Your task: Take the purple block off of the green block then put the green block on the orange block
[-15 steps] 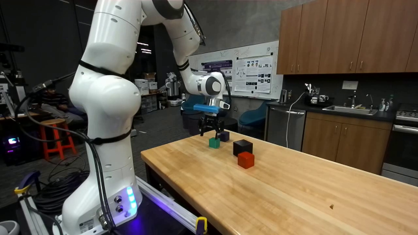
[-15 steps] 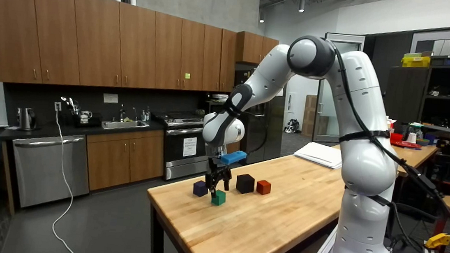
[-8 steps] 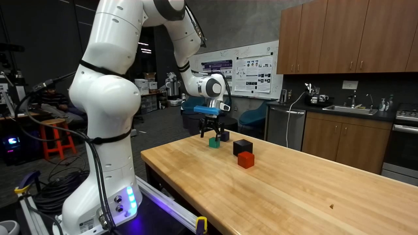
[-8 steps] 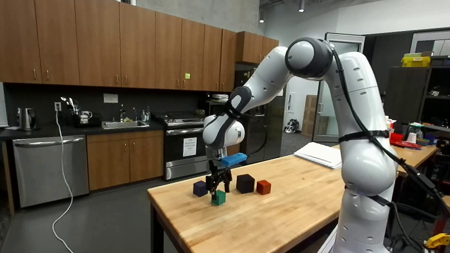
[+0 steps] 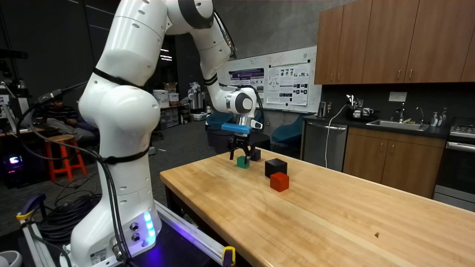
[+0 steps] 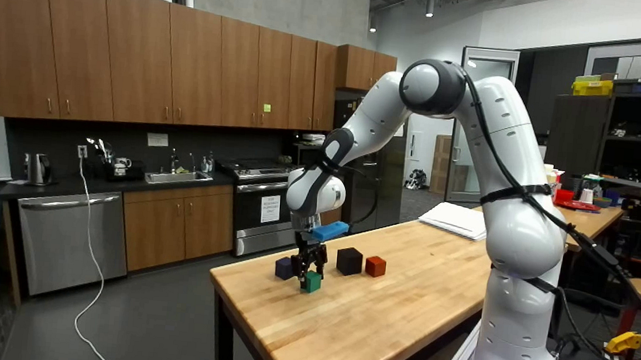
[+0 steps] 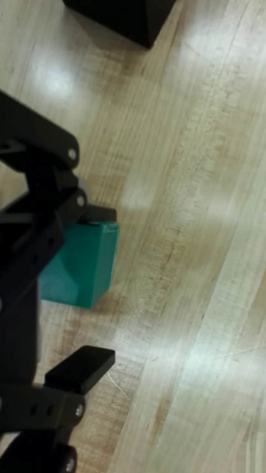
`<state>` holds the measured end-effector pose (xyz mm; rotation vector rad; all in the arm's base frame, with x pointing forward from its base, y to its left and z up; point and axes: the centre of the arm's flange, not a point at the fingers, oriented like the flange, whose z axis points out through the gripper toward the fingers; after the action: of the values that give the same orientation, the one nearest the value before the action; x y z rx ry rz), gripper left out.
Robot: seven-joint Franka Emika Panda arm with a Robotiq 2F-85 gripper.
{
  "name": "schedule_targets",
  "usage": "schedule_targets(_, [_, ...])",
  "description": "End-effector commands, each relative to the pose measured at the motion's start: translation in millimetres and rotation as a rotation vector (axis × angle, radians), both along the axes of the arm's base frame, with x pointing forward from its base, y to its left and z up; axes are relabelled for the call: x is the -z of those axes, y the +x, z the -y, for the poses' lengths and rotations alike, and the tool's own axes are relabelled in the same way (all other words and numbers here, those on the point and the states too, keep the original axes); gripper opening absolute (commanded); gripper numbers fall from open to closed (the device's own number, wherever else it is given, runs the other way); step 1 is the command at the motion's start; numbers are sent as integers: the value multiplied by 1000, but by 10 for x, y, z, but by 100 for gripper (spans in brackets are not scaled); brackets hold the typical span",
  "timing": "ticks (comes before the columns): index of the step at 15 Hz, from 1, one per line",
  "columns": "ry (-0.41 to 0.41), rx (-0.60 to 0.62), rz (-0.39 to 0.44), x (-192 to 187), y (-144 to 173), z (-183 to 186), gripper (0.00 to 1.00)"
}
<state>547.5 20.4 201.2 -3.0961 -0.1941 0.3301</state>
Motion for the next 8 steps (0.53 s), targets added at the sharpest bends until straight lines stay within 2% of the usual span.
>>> schedule_targets(1, [-8, -12, 14, -44, 77, 2, 54])
schedule_targets(4, [-10, -2, 33, -221, 80, 31, 29])
schedule_targets(5, [-15, 6, 42, -306, 72, 61, 26])
schedule_targets(8, [-23, 40, 73, -548, 37, 184, 26])
